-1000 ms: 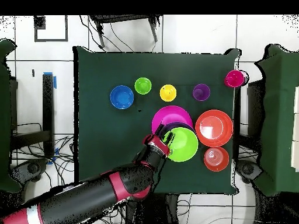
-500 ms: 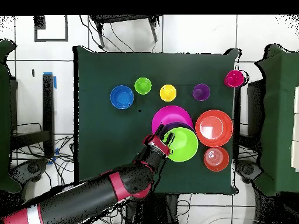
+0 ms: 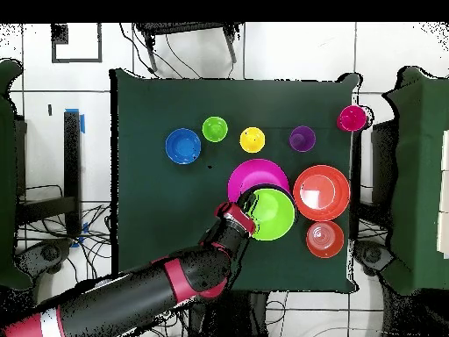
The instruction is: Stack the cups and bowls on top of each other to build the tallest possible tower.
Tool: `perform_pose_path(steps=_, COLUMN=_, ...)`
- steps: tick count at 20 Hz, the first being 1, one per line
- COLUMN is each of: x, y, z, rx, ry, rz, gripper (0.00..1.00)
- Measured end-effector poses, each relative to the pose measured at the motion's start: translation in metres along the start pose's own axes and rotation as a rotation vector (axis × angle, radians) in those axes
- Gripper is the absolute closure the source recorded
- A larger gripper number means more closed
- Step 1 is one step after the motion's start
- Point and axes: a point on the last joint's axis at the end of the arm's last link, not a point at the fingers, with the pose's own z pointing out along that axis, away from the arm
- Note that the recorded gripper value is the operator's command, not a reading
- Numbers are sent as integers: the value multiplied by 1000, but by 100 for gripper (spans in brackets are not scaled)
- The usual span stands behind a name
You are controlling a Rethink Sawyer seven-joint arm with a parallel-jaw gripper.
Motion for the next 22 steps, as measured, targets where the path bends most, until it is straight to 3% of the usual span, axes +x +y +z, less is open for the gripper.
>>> perform_pose_path(steps=13, x=-3, y=-4, z=6, rx=7, ry=-14, rz=21, gripper=100)
perform_pose_path(steps=22, x=-15, y=-7, z=24, rx=0, ry=-37, rz=83, gripper=100)
